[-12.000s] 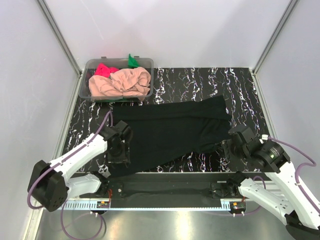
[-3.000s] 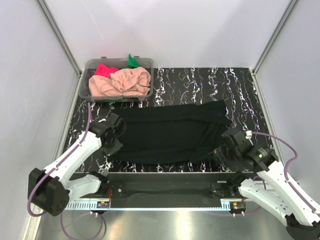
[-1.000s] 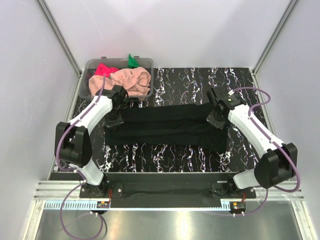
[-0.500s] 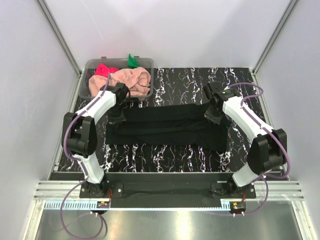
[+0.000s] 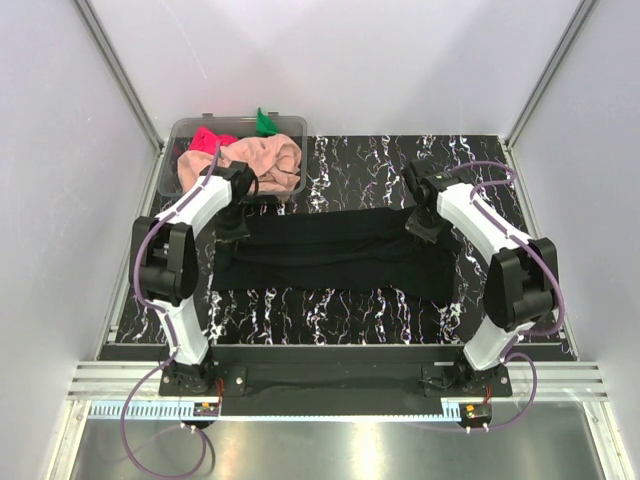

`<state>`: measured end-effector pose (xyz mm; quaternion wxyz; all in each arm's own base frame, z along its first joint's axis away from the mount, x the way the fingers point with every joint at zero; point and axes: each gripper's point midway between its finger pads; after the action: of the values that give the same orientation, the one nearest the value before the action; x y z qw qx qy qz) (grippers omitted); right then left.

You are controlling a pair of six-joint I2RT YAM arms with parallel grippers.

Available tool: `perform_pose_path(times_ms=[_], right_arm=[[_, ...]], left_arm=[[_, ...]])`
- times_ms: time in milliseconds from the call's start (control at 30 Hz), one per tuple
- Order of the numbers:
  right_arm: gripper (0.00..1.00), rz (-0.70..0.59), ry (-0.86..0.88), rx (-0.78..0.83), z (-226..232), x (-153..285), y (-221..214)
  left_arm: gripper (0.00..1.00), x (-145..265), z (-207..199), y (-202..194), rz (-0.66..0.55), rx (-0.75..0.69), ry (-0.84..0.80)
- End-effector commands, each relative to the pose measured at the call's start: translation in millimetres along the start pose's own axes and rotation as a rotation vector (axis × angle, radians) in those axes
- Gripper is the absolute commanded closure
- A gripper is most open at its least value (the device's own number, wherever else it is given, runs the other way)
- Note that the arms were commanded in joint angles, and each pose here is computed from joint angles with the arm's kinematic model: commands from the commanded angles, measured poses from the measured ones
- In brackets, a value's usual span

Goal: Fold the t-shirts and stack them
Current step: Fold the tshirt

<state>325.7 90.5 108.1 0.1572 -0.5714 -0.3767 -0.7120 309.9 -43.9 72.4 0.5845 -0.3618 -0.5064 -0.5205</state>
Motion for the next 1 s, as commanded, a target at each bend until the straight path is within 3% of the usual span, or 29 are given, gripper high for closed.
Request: perform_pose_path(times_ms=[0,67,100,633,967], right_arm=[[0.94,-0.060,0.010,0.002,12,1,20],[0.92,-0.066,0.002,-0.001,14,-2,22],[0.90,-0.068,0.000,-0.001,14,-2,23],[0.85,-0.106,-0.039,0.024,21,-15,37],[0.79,-0.195,-0.041,0.010,43,-12,66]], left_arm=[[0.69,6,-1,15,-0.028,-0.011,-0.015],[0.57,4,-2,17,-0.021,-0.014,-0.011],[0.56,5,-2,18,-0.025,-0.012,-0.013],[0.55,7,3,34,-0.046,0.002,0.015],[0.55,52,-11,70,-0.175,0.026,-0.086]])
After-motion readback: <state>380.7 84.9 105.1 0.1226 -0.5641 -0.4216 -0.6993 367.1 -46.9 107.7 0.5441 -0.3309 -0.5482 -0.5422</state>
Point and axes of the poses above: each gripper's point midway between its finger pads, its own x axis back along the fingers, its own z axis along the line the jaws close on, y = z × x, and after that the axes turned 6 degrees about -x, right-handed
